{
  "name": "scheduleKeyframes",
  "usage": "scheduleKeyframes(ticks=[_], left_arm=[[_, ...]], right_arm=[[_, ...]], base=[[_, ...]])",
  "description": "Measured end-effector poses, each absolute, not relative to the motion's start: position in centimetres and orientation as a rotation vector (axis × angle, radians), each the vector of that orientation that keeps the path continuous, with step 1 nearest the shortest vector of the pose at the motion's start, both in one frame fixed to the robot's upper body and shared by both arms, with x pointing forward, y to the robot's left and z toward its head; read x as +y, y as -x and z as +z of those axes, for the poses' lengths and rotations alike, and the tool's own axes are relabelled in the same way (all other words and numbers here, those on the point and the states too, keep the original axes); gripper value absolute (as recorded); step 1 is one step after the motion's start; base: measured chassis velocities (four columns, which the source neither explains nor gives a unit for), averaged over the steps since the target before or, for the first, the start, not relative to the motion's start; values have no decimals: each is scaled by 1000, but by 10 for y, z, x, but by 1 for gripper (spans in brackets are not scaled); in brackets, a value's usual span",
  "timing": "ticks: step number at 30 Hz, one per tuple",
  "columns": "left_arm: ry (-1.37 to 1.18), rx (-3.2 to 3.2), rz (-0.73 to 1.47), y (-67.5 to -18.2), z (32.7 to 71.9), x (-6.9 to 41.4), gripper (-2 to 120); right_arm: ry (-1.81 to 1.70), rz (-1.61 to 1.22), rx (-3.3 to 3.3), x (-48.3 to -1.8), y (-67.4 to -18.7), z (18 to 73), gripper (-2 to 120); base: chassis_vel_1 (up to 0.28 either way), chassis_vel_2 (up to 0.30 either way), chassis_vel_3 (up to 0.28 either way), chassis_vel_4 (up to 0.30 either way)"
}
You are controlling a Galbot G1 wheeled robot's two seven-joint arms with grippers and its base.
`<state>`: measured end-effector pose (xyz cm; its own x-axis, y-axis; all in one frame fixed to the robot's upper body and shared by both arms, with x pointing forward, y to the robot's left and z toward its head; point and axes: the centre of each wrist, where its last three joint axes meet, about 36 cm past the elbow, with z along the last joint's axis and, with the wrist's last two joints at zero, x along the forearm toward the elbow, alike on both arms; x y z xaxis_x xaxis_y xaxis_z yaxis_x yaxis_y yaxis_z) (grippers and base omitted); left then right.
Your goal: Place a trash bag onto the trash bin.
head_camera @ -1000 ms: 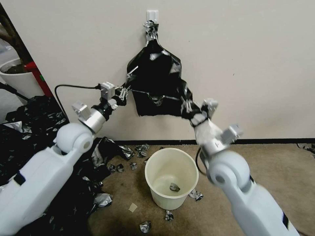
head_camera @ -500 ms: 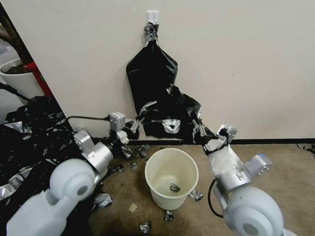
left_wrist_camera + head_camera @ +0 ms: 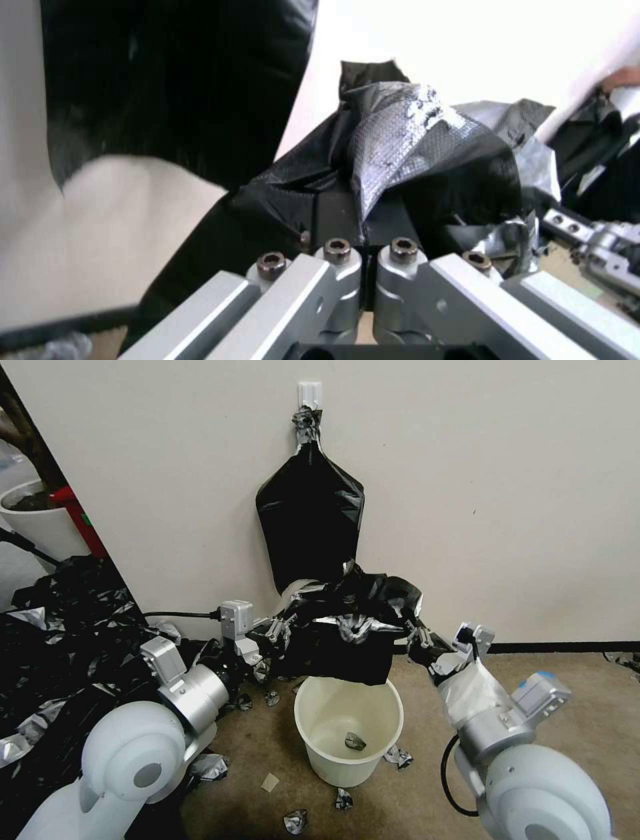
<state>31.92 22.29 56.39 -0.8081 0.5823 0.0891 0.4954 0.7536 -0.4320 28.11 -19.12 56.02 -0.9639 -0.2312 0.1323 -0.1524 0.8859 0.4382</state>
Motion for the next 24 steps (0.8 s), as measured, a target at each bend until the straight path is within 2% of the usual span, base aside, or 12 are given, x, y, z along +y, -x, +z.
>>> scheduleKeyframes(ticks=[14, 24], left_arm=[[753, -2550, 634, -324, 536, 196, 0], [717, -2436, 714, -325, 509, 174, 0]], right_arm=[[-201, -461, -2802, -187, -282, 552, 0], [-102, -393, -2781, -188, -306, 520, 0]], base=[[0, 0, 0, 0], [0, 0, 0, 0]])
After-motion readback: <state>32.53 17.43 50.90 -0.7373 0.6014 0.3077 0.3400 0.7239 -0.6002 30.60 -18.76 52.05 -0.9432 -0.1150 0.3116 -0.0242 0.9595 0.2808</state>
